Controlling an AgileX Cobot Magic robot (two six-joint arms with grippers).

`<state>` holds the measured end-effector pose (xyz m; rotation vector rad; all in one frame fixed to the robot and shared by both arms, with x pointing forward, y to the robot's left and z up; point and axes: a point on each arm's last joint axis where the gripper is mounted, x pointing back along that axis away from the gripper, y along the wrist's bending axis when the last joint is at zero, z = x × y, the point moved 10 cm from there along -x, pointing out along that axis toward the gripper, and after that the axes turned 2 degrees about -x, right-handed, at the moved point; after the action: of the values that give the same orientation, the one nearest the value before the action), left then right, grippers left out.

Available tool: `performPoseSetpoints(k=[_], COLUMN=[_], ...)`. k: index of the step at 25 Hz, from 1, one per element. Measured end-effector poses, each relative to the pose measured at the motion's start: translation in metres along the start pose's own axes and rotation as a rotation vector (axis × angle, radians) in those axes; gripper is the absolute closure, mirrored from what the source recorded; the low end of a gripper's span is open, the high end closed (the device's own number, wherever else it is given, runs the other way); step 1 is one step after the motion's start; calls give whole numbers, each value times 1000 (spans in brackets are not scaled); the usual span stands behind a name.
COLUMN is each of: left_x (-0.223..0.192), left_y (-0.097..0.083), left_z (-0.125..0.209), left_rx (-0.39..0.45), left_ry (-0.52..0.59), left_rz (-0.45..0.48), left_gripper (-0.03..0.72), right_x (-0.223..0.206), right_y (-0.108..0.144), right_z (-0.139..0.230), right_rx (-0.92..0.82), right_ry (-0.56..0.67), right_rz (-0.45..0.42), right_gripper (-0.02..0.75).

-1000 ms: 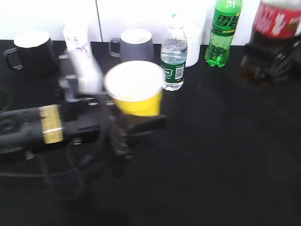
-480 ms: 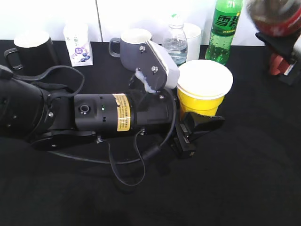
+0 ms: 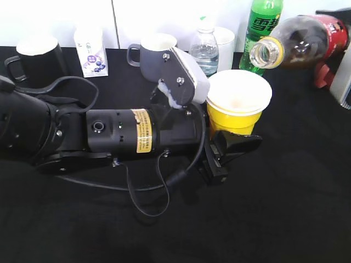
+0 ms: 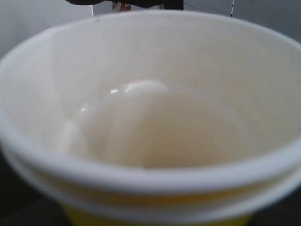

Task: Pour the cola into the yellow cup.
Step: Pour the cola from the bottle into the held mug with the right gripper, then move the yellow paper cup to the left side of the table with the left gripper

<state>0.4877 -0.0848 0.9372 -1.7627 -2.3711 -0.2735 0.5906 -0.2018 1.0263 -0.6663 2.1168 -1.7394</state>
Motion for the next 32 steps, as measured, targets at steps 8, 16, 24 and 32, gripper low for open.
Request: performPoseSetpoints(k=[8, 16, 24, 32], left_x=[0, 0, 0, 0], left_y=[-4, -5, -4, -4], left_z=[3, 3, 4, 5], left_rx=[-31, -32, -33, -34], left_ry=[15, 15, 20, 24], left_rz=[24, 24, 24, 22], left_gripper=[248, 248, 248, 248], right_x=[0, 0, 0, 0], right_y=[-5, -5, -5, -5], right_z=[5, 5, 5, 5], right_rx=[109, 139, 165, 164], right_ry=[27, 27, 28, 29], right_rz=[22, 22, 22, 22], right_gripper=[372, 372, 372, 372])
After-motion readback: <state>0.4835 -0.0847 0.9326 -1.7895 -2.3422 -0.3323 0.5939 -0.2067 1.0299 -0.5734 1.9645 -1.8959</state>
